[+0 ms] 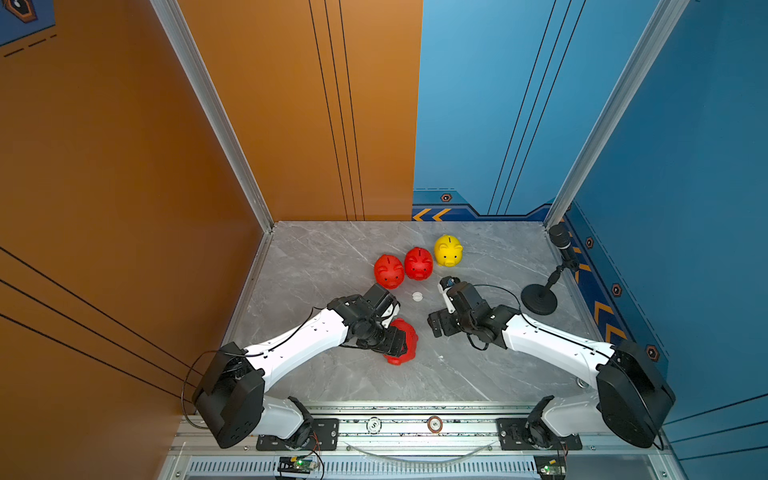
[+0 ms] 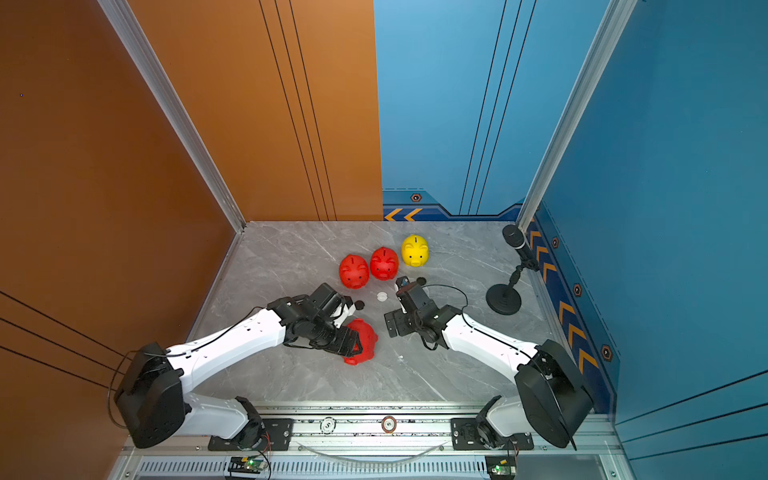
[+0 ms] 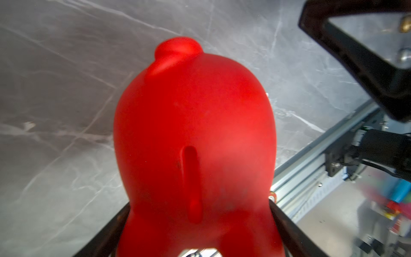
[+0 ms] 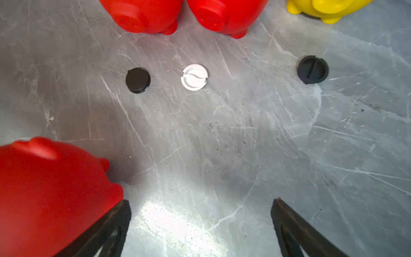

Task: Open piggy banks
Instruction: Adjust the piggy bank at the center of the board.

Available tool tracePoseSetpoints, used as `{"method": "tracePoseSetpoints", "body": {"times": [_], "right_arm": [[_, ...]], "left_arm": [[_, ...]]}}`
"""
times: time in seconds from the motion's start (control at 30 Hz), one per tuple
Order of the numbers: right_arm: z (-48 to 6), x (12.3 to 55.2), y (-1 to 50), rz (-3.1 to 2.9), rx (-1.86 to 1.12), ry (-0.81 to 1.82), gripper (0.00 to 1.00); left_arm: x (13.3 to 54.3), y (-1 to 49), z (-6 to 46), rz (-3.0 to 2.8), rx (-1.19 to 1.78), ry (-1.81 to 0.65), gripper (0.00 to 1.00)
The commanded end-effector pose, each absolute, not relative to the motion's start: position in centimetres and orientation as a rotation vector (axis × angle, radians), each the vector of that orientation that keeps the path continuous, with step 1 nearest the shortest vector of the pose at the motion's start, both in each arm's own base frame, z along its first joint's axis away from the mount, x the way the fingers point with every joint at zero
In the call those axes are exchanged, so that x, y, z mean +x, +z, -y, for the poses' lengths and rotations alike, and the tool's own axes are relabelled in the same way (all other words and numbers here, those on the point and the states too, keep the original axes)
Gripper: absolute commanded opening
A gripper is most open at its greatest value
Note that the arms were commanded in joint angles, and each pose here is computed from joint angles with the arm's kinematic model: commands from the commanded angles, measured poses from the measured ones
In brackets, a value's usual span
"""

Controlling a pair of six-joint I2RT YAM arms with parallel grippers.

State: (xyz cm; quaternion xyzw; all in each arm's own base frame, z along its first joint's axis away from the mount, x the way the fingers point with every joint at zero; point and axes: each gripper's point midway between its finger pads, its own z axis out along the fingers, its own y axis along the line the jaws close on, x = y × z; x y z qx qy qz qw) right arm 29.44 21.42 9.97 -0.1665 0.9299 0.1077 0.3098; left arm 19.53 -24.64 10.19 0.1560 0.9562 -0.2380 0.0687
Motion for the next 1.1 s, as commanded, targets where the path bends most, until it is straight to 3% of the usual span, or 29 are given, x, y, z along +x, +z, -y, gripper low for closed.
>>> {"method": "tracePoseSetpoints", "body": {"times": [0.0,0.23,0.33,0.47,0.87,1.07], "right_arm": [[-19.5,30.0,11.3,-2.441,-0.389,0.233,1.0],[-17.9,29.8,11.7,-2.435,-0.332,0.269,1.0],[-17.6,29.5,11.5,-2.433,-0.331,0.273,1.0],[-17.6,29.3,11.1,-2.44,-0.328,0.286,1.0],[-19.2,28.9,9.2,-2.457,-0.31,0.35,1.0],[-21.3,28.8,8.5,-2.453,-0.338,0.376,1.0]], "left_arm": [[19.6,12.6,27.9,-2.763,0.481,-1.029,0.56],[21.0,10.8,27.9,-2.743,0.283,-1.224,0.58],[21.9,9.7,26.5,-2.737,0.162,-1.253,0.64],[22.6,9.0,25.1,-2.736,0.108,-1.222,0.97],[22.8,8.2,21.4,-2.819,0.048,-1.056,0.98],[22.7,10.3,21.6,-2.756,0.07,-1.147,0.98]]}}
